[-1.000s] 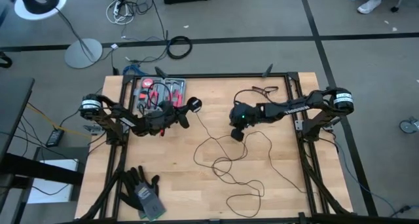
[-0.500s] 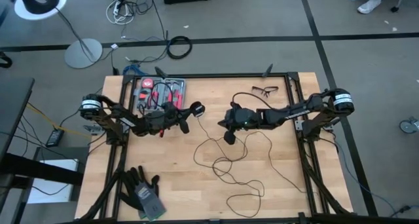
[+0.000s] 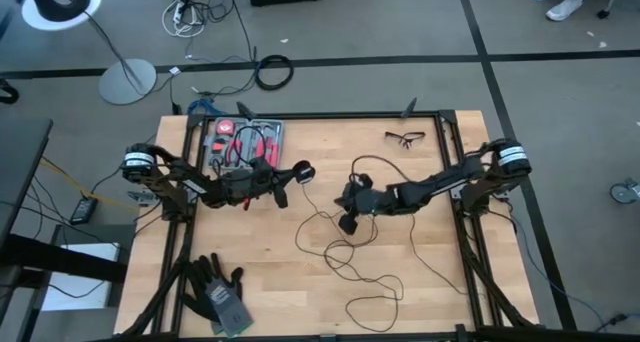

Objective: Coil cords
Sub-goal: Coil the black wire on the black spool

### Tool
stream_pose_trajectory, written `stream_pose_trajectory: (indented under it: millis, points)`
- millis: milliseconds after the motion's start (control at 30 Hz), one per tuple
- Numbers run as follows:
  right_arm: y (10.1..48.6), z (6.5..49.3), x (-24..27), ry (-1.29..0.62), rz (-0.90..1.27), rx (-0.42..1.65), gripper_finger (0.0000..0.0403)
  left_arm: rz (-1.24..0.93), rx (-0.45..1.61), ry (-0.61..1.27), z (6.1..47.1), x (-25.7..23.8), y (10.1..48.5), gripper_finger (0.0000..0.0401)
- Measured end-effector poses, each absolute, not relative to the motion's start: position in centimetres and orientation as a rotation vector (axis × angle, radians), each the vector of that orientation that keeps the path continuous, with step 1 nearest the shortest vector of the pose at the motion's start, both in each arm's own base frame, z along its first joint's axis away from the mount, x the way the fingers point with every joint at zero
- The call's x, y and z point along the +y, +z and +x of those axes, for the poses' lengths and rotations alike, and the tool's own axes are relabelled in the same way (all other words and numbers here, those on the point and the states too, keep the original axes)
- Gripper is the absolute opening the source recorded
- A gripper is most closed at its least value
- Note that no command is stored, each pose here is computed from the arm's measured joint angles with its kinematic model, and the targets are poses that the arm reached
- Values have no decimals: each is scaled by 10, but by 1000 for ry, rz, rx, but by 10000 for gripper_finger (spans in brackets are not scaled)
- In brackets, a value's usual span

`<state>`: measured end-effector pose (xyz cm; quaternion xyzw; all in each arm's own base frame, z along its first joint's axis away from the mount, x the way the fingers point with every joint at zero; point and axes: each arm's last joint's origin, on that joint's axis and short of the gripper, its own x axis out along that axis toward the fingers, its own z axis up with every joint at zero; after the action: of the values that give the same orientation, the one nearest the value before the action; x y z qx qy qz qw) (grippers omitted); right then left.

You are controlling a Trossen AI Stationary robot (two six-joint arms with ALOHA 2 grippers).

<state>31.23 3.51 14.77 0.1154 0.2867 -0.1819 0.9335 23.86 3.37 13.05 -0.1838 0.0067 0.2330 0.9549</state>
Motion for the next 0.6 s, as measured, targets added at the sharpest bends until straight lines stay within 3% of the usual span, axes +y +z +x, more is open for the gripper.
stream_pose_trajectory:
  millis: [200, 600]
  points:
    - [128, 339, 55, -360, 170, 612, 0, -378, 16, 447, 239, 33, 131, 1]
    - [155, 375, 47, -354, 44, 532, 11, -400, -163, 398, 239, 37, 148, 1]
